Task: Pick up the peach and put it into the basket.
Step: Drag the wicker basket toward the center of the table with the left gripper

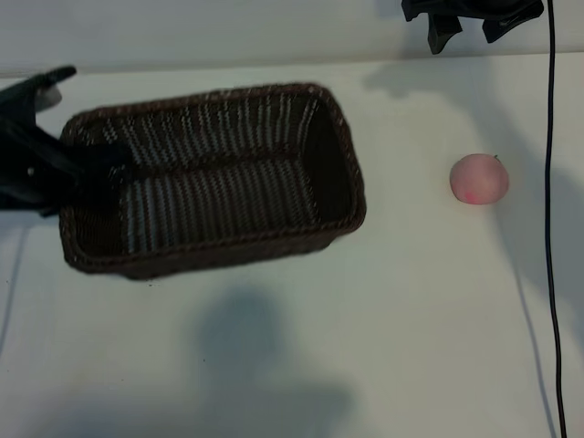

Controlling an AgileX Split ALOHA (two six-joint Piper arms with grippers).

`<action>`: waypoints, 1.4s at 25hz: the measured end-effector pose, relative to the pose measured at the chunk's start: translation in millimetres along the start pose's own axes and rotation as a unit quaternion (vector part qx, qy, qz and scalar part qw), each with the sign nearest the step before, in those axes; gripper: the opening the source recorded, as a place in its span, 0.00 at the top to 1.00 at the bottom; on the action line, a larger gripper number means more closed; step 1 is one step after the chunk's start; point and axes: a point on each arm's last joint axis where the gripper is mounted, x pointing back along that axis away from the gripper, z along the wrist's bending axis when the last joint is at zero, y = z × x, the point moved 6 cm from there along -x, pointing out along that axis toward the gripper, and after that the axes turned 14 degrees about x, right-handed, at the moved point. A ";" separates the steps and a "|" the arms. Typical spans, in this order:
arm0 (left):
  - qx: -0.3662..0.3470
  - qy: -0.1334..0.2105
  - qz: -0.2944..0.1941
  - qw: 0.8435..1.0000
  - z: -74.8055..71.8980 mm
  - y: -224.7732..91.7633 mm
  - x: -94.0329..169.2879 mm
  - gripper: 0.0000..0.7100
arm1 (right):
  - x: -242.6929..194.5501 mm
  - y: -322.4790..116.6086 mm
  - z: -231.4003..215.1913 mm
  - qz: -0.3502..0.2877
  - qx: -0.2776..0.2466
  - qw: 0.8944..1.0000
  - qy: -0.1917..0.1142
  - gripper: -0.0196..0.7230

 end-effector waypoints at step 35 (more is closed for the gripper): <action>-0.071 -0.028 0.072 0.995 -99.2 32.9 -111.7 0.87 | 0.0 0.2 1.1 -0.001 -0.001 1.000 0.004 0.17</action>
